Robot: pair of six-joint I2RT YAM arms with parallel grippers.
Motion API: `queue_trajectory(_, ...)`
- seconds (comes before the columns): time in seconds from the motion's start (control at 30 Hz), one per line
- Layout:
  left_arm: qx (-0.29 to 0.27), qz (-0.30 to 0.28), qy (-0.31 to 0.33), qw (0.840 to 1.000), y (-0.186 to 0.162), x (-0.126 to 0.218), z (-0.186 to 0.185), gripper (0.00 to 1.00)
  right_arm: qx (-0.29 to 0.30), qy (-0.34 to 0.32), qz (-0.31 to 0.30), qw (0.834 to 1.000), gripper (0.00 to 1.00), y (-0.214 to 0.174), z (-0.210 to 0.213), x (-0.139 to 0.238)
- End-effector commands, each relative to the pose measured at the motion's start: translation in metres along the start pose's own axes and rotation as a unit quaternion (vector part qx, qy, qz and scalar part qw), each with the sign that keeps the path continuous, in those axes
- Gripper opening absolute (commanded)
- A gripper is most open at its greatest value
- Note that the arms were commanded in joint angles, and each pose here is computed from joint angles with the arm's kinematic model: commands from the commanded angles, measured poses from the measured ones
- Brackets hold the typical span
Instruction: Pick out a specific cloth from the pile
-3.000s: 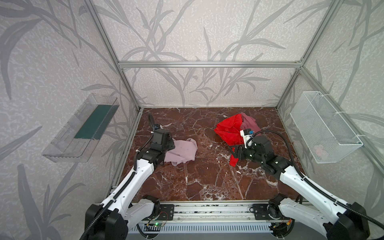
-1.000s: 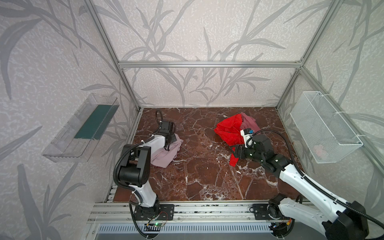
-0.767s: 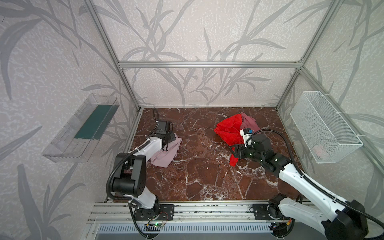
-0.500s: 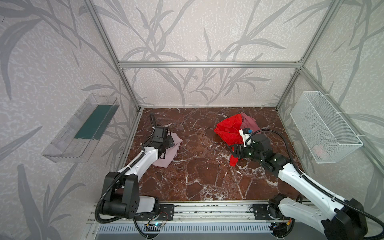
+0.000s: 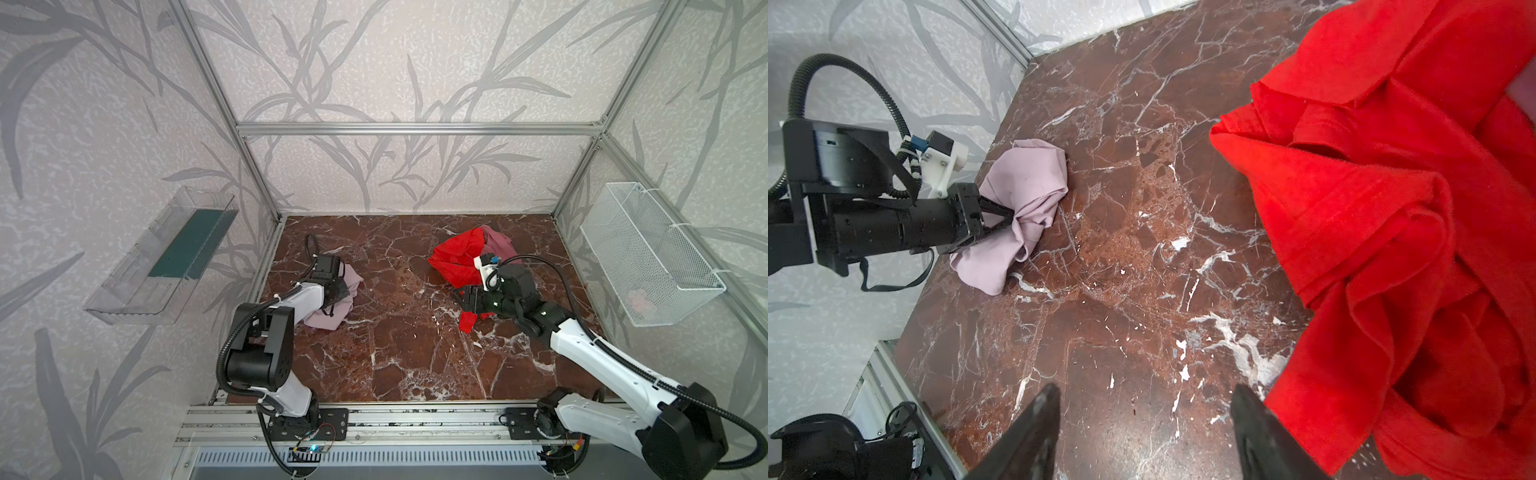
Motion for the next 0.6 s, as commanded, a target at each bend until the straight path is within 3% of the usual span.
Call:
queue_trajectory(0.0, 0.03, -0.034, 0.011, 0.999, 0.034, -0.008, 0.004, 0.0, 0.01, -0.001, -0.008, 1.0, 0.65, 0.012, 0.003, 0.0)
queue_trajectory(0.27, 0.043, -0.034, -0.013, 0.998, 0.079, -0.026, -0.006, 0.0, 0.015, -0.009, 0.002, 1.0, 0.65, 0.019, 0.003, -0.004)
queue_trajectory(0.43, 0.042, -0.045, -0.031, 0.998, 0.086, -0.01, -0.009, 0.0, 0.013, -0.014, 0.003, 1.0, 0.64, 0.021, 0.003, -0.004)
queue_trajectory(0.57, 0.026, -0.065, -0.09, 0.993, 0.068, 0.02, -0.029, 0.0, 0.018, -0.012, -0.009, 1.0, 0.64, 0.024, 0.006, 0.003)
Point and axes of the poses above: each gripper's point midway between its finger pads, its own x axis back along the fingers, its own z axis along the line the jaws close on, y = z × x, the point moved 9 cm from there along x, back along the fingers, and after that the axes turned 7 degrees about x, right-handed, at the moved point
